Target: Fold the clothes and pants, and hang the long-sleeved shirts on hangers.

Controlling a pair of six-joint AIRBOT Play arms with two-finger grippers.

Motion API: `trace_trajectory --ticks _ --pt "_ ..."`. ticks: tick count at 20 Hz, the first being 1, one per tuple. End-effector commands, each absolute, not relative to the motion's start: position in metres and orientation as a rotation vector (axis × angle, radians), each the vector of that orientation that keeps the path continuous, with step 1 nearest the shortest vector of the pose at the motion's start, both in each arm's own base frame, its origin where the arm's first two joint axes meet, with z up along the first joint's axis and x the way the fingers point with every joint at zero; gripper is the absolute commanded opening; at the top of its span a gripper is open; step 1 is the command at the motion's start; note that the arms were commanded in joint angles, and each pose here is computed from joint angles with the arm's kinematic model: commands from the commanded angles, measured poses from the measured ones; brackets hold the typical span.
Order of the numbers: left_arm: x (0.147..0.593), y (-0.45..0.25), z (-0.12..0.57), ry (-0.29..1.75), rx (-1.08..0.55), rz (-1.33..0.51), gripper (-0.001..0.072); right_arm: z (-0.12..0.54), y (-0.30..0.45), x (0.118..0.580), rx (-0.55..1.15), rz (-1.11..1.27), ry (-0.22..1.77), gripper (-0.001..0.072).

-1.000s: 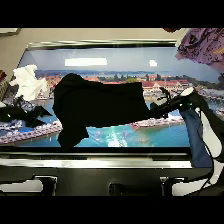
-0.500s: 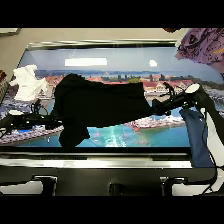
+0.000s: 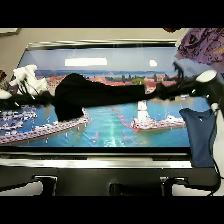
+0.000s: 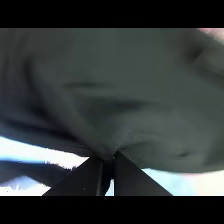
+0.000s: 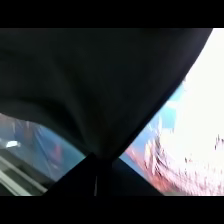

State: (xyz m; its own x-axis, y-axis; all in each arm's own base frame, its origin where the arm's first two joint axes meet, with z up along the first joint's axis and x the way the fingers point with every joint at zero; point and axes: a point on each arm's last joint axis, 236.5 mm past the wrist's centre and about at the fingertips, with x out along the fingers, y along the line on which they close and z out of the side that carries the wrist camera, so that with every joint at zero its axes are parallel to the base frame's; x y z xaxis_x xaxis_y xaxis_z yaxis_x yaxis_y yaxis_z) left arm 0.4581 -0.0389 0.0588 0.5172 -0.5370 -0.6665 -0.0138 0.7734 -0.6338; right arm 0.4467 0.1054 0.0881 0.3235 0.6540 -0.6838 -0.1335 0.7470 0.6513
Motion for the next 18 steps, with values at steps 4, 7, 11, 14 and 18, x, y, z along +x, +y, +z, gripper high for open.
trace_trajectory --ticks 4,7,11,14,18 --pt "0.438 0.020 0.352 0.541 -0.197 -0.133 0.0022 0.360 0.097 0.443 0.295 0.550 0.505 0.0032" --pt "0.372 0.030 0.435 0.342 -0.176 -0.008 0.0022 0.457 0.092 0.370 0.185 0.487 0.254 0.0032" --pt "0.280 0.038 0.454 0.248 -0.267 0.140 0.0022 0.519 0.083 0.275 0.105 0.392 0.062 0.0032" --pt "0.236 0.054 0.468 0.171 -0.262 0.245 0.0022 0.528 0.071 0.247 0.099 0.315 0.030 0.0033" --pt "0.255 0.054 0.461 0.200 -0.240 0.224 0.0022 0.501 0.065 0.277 0.139 0.303 0.133 0.0033"
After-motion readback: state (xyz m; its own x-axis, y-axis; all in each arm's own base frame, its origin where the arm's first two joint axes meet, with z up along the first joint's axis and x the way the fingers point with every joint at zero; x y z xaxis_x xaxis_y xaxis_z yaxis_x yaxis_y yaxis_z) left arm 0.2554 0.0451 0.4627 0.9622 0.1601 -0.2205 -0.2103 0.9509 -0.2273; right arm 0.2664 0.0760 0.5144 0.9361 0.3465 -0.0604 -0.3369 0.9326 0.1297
